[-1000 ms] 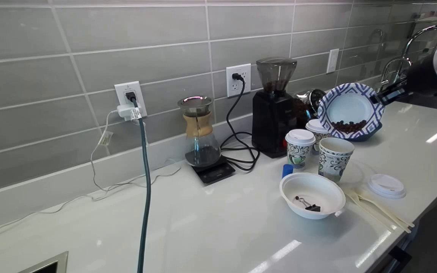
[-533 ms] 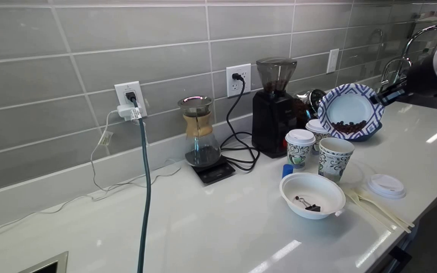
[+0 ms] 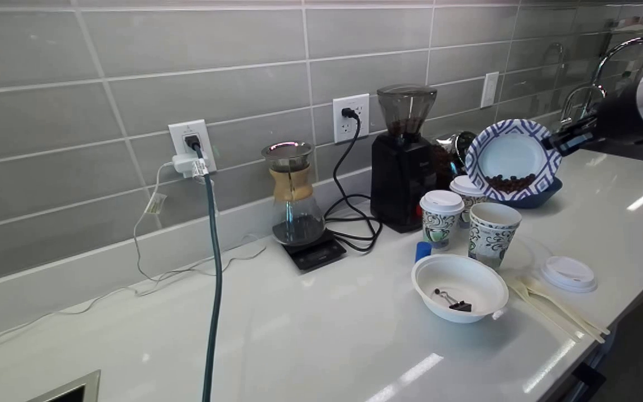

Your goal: Pour the contents of the white plate into the open paper cup on the left

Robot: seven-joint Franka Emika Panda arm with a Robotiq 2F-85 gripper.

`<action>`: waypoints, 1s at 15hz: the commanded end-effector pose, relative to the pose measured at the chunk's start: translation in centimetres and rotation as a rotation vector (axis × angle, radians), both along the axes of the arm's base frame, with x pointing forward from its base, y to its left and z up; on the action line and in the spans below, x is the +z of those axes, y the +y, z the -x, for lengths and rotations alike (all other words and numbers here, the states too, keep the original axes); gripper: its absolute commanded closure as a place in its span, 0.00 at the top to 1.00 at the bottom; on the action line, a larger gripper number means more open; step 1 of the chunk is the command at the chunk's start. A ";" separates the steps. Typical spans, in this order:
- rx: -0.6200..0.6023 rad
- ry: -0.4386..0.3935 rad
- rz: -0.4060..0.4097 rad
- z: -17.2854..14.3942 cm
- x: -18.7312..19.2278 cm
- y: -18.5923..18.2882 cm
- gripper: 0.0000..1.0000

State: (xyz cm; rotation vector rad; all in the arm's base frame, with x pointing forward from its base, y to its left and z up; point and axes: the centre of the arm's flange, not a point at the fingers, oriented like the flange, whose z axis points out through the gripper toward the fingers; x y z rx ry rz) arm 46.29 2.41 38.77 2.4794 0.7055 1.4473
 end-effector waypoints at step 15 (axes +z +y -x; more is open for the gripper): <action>0.128 -0.135 0.097 2.3 -1.2 0.2 0.01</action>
